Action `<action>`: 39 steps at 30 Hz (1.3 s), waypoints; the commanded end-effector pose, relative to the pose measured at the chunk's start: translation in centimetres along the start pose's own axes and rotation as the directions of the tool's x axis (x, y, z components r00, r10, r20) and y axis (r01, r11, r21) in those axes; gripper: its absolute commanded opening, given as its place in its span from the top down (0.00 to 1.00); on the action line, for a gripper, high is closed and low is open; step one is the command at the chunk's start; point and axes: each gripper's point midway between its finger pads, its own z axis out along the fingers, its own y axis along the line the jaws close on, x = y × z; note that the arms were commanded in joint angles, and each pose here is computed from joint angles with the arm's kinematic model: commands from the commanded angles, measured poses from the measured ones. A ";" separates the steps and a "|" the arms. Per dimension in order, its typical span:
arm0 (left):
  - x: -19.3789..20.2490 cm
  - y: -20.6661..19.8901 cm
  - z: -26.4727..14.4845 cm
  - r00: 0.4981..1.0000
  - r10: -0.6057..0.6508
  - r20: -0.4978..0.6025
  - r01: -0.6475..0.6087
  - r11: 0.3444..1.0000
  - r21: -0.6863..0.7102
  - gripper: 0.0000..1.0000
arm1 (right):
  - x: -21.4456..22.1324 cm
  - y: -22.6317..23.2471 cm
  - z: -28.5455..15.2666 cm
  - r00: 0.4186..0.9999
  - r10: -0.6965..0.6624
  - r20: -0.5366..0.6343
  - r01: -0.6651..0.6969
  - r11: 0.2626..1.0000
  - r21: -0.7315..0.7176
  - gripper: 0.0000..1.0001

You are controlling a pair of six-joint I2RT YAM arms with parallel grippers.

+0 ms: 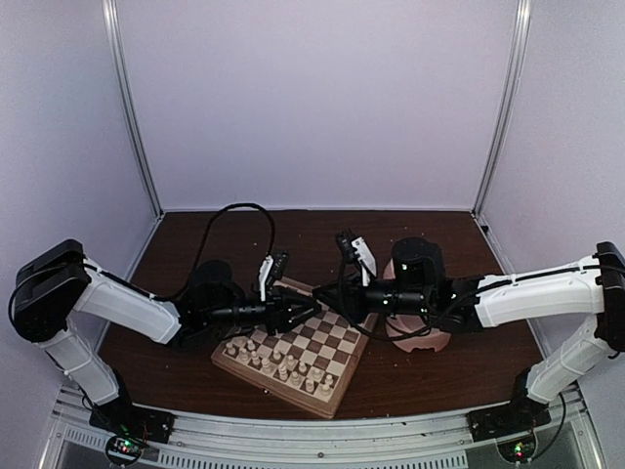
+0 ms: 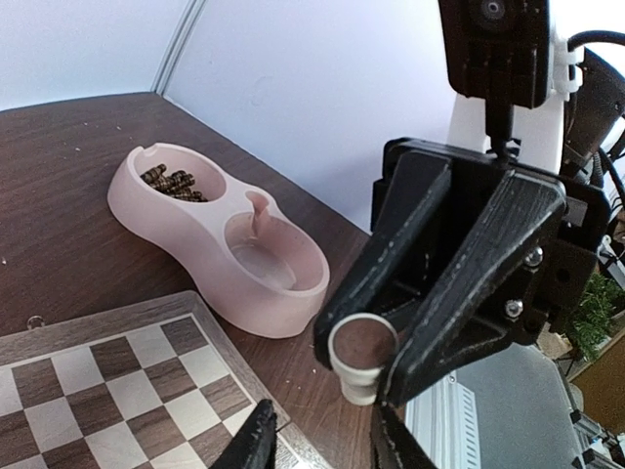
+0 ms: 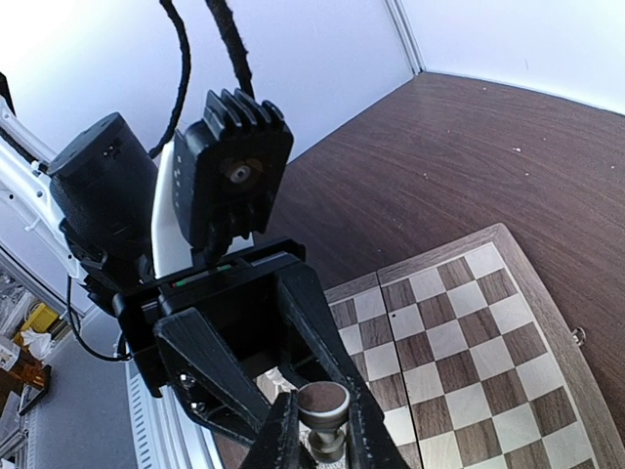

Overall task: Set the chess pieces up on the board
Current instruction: Pass from the right arm to the left

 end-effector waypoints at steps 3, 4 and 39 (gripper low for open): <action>-2.0 -1.9 0.5 0.998 0.015 0.061 -0.020 0.996 0.091 0.67 | -0.3 1.4 -0.2 1.000 0.004 0.022 -0.002 0.998 -0.061 0.92; -2.0 -1.9 0.4 0.998 0.016 0.063 -0.021 0.996 0.090 0.67 | -0.3 1.4 -0.2 1.000 0.004 0.021 -0.003 0.998 -0.062 0.93; -2.8 -2.7 -0.3 0.995 0.035 0.093 -0.045 0.994 0.104 0.95 | 0.5 1.4 0.6 1.000 0.019 0.006 -0.018 0.998 -0.060 0.71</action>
